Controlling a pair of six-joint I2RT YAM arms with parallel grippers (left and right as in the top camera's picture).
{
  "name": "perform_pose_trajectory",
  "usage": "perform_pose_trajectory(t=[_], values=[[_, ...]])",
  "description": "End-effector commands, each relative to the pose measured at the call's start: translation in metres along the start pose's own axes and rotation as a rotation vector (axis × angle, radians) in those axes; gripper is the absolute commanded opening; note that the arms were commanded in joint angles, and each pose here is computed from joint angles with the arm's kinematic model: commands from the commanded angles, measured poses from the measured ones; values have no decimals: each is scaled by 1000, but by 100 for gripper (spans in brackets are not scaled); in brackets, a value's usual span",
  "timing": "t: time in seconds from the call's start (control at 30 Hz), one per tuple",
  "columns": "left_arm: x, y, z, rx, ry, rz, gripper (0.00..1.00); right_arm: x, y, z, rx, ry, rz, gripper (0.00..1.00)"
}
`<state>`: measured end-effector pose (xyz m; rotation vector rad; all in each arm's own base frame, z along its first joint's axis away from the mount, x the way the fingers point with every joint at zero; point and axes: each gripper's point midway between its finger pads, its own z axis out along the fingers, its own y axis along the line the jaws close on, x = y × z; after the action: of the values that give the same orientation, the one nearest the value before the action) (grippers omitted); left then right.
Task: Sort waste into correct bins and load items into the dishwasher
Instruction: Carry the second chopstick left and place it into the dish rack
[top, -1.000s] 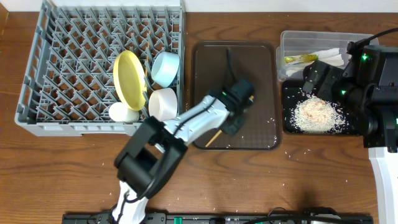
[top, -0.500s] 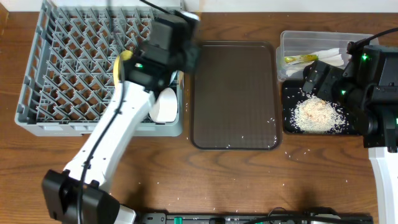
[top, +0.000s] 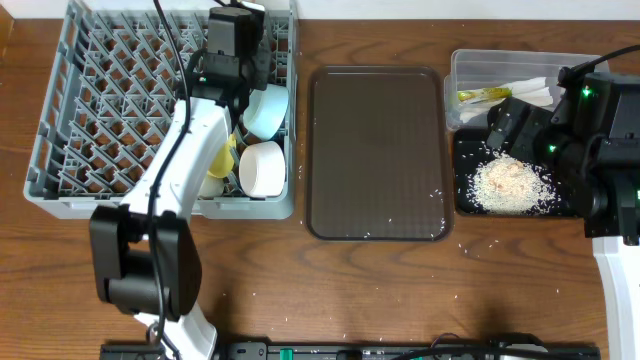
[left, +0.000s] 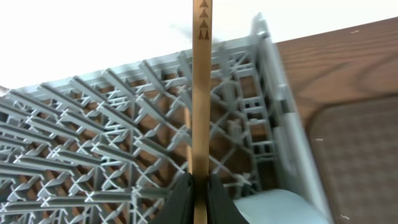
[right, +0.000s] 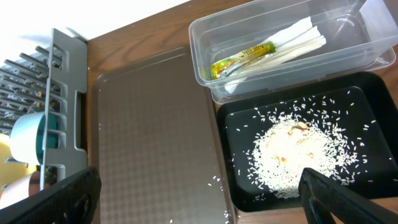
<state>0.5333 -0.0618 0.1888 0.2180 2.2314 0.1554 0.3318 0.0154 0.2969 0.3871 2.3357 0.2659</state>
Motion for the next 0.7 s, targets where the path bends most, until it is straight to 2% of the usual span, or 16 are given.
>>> perform_pose_trajectory(t=[0.0,0.2,0.23,0.27,0.3,0.33,0.37,0.53,0.67], values=[[12,17,15,-50,25,17,8,-5,-2,-2,13,-14,16,99],[23,25,27,-61,55,24,9,-5,-2,-2,13,-14,16,99],[24,25,28,-61,58,24,17,-5,-2,-2,13,-14,16,99],[25,25,28,-61,58,24,36,-5,-2,-2,13,-14,16,99],[25,25,28,-61,58,24,47,-5,-2,-2,13,-14,16,99],[25,25,28,-61,58,24,55,-5,-2,-2,13,-14,16,99],[24,25,28,-61,58,24,59,-5,-2,-2,13,-14,16,99],[21,26,22,-61,53,23,61,-5,-2,-2,13,-14,16,99],[0,30,-6,-64,2,14,61,-5,-2,-2,13,-14,16,99]])
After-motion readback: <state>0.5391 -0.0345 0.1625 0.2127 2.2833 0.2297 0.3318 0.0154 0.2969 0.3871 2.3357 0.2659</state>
